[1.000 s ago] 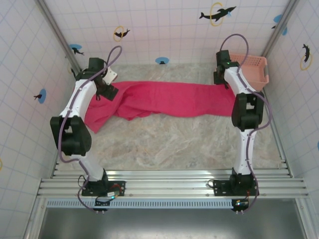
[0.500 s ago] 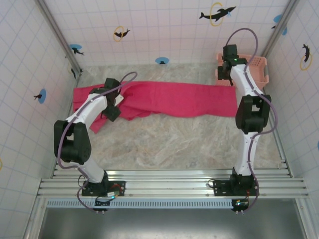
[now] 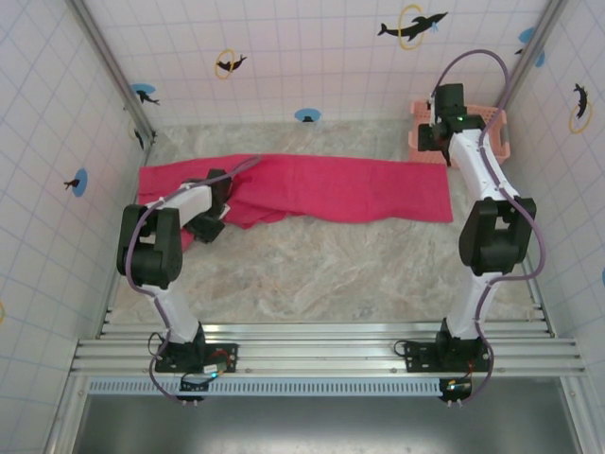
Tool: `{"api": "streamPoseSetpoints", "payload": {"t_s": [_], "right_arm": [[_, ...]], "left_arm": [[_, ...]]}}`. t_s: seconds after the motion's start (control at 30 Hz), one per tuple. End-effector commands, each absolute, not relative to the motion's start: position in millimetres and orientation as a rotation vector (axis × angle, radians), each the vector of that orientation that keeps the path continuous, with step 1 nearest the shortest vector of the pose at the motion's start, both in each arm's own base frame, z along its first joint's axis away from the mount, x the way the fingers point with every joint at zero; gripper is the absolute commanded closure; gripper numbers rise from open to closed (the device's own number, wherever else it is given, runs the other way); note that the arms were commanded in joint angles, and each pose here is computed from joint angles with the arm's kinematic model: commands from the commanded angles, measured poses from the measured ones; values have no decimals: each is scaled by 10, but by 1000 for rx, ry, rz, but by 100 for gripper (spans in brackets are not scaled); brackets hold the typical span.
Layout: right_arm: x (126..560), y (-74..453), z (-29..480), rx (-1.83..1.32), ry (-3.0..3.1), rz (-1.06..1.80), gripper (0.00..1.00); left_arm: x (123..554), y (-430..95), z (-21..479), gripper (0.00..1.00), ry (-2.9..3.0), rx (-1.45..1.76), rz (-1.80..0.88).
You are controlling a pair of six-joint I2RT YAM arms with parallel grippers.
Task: Roll up the long pants
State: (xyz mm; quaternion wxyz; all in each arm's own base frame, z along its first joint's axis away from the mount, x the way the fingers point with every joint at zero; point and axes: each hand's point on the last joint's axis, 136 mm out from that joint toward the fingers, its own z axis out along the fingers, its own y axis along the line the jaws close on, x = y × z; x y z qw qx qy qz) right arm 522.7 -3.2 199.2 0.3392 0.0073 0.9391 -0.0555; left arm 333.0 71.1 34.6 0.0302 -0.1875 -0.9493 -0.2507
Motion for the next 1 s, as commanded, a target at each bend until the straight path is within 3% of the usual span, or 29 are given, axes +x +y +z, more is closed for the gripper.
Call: {"api": "streamPoseSetpoints", "payload": {"t_s": [0.0,0.07,0.1,0.4,0.67,0.9,0.97], "right_arm": [[5177,-26,2211,34,2384,-114,45],[5144,-18,2201,32,2387,-106,45],[5131,-22,2196,29,2387,-109,45],[4918,95,2008,-2,2434,-67,46],[4606,116,1671,-11,2542,-85,46],[4322,-32,1427,20,2635,-67,42],[4229,-129,1362,65,2655,-27,40]], "left_arm": [[3410,927,369,73,-2907,-478,-889],[3457,1007,493,95,-2903,-443,-957],[3483,1009,565,100,-2925,-433,-969],[3636,1197,1204,100,-3047,-318,-1015],[4399,1540,1851,100,-3160,-258,-1074],[4952,1892,1600,100,-3130,-213,-1029],[5033,1989,1349,87,-3078,-241,-1018]]}}
